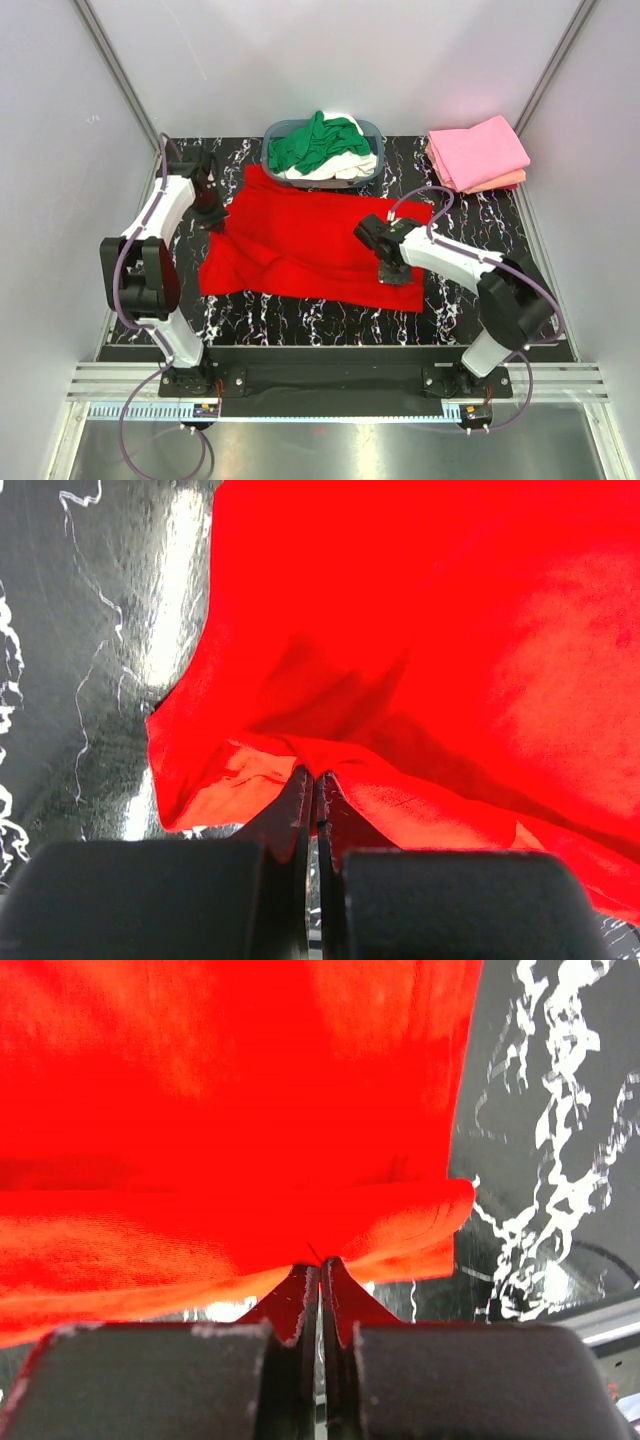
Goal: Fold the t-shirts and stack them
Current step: Fold the tshirt
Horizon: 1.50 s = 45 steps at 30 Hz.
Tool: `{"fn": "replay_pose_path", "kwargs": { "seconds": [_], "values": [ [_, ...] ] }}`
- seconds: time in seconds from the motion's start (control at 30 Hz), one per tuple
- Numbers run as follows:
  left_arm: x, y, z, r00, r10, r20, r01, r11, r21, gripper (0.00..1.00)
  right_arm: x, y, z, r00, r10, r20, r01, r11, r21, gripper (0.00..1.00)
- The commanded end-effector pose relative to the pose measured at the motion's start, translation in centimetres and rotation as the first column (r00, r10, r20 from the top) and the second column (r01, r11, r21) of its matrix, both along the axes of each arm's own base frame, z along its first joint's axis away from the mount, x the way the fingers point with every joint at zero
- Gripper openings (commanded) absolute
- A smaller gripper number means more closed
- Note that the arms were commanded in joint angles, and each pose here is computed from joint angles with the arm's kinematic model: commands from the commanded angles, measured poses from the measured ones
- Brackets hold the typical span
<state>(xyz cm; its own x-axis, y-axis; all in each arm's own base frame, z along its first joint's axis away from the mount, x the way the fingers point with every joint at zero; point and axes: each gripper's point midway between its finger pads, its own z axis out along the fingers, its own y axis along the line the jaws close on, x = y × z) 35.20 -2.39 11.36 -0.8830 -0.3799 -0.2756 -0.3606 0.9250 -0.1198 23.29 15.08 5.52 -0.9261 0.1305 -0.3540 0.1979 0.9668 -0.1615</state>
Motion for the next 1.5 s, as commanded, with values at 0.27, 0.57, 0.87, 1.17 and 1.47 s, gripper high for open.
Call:
{"fn": "replay_pose_path", "kwargs": {
  "seconds": [0.27, 0.57, 0.87, 1.17, 1.47],
  "values": [
    [6.1, 0.1, -0.7, 1.0, -0.026, 0.001, 0.026, 1.0, 0.015, 0.4, 8.2, -1.1, -0.6, 0.999, -0.039, -0.012, 0.038, 0.999, -0.01, 0.88],
    [2.0, 2.0, 4.6, 0.988, 0.063, 0.143, -0.066, 0.998, 0.02, 0.99, 9.7, -4.3, 8.7, 0.97, -0.18, 0.165, 0.153, 0.974, 0.165, 1.0],
    [-6.3, 2.6, -0.1, 0.958, 0.249, 0.143, -0.234, 0.965, -0.115, 0.98, -1.1, -1.4, 1.8, 0.965, -0.264, -0.015, 0.233, 0.824, 0.516, 1.0],
    [-8.8, 2.9, -5.0, 0.914, 0.396, 0.092, -0.383, 0.914, -0.133, 0.96, -2.4, -1.3, -2.2, 0.95, -0.299, -0.092, 0.303, 0.804, 0.511, 0.96],
    [-8.7, 3.8, -8.3, 0.88, 0.465, 0.098, -0.456, 0.884, -0.105, 0.83, -1.8, -3.0, -3.9, 0.928, -0.365, -0.08, 0.364, 0.835, 0.414, 0.75]
  ]
}}
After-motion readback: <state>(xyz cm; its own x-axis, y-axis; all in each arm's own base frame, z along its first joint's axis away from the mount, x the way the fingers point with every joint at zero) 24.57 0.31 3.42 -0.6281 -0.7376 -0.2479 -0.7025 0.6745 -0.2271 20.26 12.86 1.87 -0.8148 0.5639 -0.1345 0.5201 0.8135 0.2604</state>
